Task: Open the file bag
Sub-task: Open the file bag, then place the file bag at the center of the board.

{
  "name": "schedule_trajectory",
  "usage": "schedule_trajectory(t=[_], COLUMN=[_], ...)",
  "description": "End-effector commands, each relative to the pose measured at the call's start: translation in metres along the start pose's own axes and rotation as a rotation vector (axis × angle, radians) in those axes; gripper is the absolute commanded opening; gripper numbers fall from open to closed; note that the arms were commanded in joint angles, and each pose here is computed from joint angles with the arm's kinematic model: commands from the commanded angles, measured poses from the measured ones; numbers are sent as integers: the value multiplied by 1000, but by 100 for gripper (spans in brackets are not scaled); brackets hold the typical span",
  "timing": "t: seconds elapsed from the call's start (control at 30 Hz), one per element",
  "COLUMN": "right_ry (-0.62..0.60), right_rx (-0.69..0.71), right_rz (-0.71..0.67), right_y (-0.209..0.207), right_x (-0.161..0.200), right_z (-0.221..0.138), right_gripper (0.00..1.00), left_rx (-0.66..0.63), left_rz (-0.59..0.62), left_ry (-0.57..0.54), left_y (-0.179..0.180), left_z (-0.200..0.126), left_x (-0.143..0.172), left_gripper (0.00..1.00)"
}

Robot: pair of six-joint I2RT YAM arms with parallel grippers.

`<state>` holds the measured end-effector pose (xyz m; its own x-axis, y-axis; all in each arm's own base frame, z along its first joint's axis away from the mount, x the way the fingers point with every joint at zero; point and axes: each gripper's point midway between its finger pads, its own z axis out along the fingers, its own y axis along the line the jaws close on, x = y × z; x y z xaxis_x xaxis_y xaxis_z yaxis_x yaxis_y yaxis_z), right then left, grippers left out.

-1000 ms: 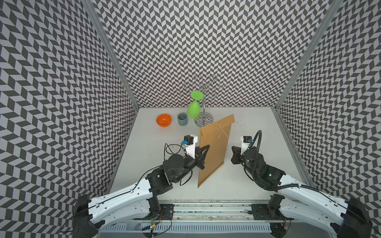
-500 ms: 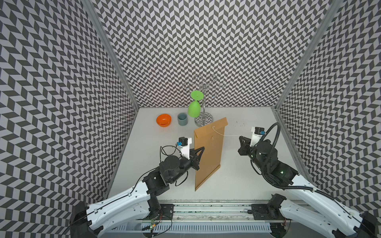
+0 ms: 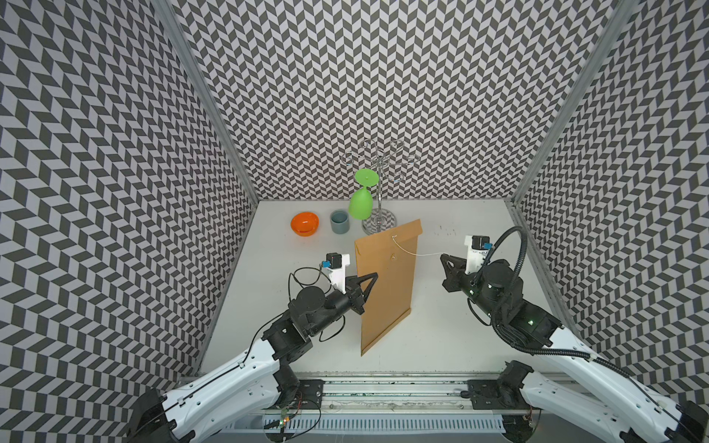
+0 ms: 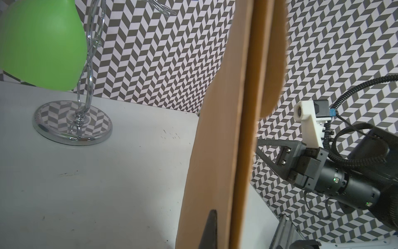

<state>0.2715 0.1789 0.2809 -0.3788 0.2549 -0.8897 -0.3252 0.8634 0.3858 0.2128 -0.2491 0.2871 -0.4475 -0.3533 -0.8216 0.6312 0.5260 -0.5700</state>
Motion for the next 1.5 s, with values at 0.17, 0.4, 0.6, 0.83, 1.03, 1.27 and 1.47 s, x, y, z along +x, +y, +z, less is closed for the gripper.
schedule_trajectory(t=[0.17, 0.4, 0.6, 0.83, 1.03, 1.27, 1.47], right_ry=[-43, -36, -6, 13, 67, 111, 128], right_rx=[-70, -75, -50, -53, -26, -24, -25], right_rz=[-4, -13, -5, -12, -9, -13, -6], right_y=[21, 25, 17, 18, 11, 11, 10], right_x=[-22, -18, 1, 8, 34, 48, 57], right_z=[-8, -7, 3, 6, 17, 23, 28], right_gripper=[0, 0, 0, 0, 0, 0, 0], left_rx=[117, 126, 75, -20, -110, -205, -284], left_rz=[-50, -80, -143, -171, -194, -187, -199], left_ry=[-15, 17, 88, 128, 229, 289, 318], left_y=[-14, -9, 15, 42, 66, 86, 105], left_z=[-1, 2, 10, 14, 23, 25, 25], left_x=[-10, -3, 15, 23, 46, 61, 76], left_gripper=[0, 0, 0, 0, 0, 0, 0])
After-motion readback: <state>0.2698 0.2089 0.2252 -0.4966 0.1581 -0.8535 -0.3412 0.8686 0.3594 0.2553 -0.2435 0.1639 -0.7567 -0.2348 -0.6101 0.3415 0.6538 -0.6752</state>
